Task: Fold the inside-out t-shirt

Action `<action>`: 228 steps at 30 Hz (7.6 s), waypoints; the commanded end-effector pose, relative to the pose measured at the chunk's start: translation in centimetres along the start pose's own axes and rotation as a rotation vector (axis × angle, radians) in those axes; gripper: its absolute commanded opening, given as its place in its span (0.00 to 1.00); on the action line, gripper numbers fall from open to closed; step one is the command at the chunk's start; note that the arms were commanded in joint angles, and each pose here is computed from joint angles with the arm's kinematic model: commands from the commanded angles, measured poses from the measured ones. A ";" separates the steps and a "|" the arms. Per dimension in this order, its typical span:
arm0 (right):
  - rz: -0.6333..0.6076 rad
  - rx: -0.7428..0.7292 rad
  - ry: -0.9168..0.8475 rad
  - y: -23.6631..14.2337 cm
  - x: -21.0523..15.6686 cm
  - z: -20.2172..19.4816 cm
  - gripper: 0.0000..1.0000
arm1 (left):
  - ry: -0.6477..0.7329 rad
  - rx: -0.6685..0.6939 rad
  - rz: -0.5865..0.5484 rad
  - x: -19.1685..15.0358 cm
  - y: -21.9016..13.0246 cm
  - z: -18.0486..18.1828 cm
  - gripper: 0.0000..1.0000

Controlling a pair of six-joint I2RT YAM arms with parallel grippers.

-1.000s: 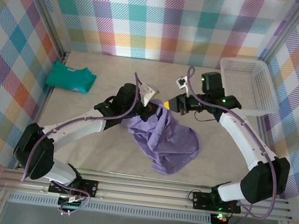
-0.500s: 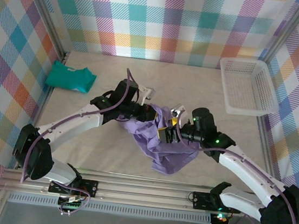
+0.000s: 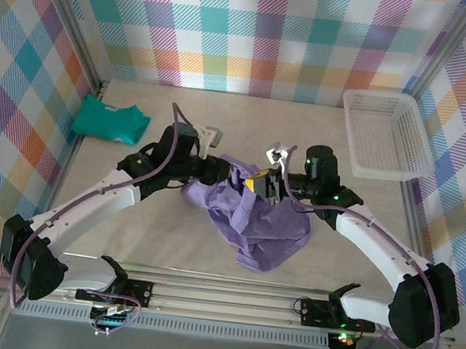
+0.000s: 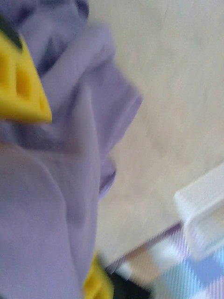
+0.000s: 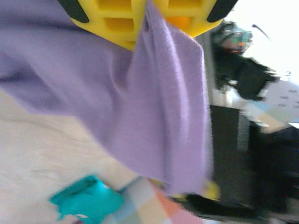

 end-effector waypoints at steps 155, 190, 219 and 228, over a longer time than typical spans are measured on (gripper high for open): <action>-0.047 0.155 0.466 -2.0 12.0 6.4 0.00 | 0.325 -0.002 -0.268 2.1 -7.6 -6.4 0.62; -0.095 -0.466 0.153 -3.7 4.4 1.0 0.48 | -0.192 -0.257 -0.191 5.8 -5.3 -6.5 0.00; -0.160 -0.452 0.135 3.0 3.3 -3.3 0.42 | -0.203 -0.331 -0.229 5.8 -7.7 -7.2 0.00; -0.202 -0.045 0.030 0.2 4.7 1.3 0.00 | -0.279 -0.255 -0.280 6.1 -8.2 -3.8 0.00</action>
Point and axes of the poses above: each hand's point on the last joint's axis, 136 mm out from that joint toward the fingers, its own y axis out along the fingers, its own z axis along the line the jaws close on, x = y × z, the point moved 1 cm from there along -y, back along the fingers, and after that the axes turned 2 degrees about y, right-handed, at the moved point
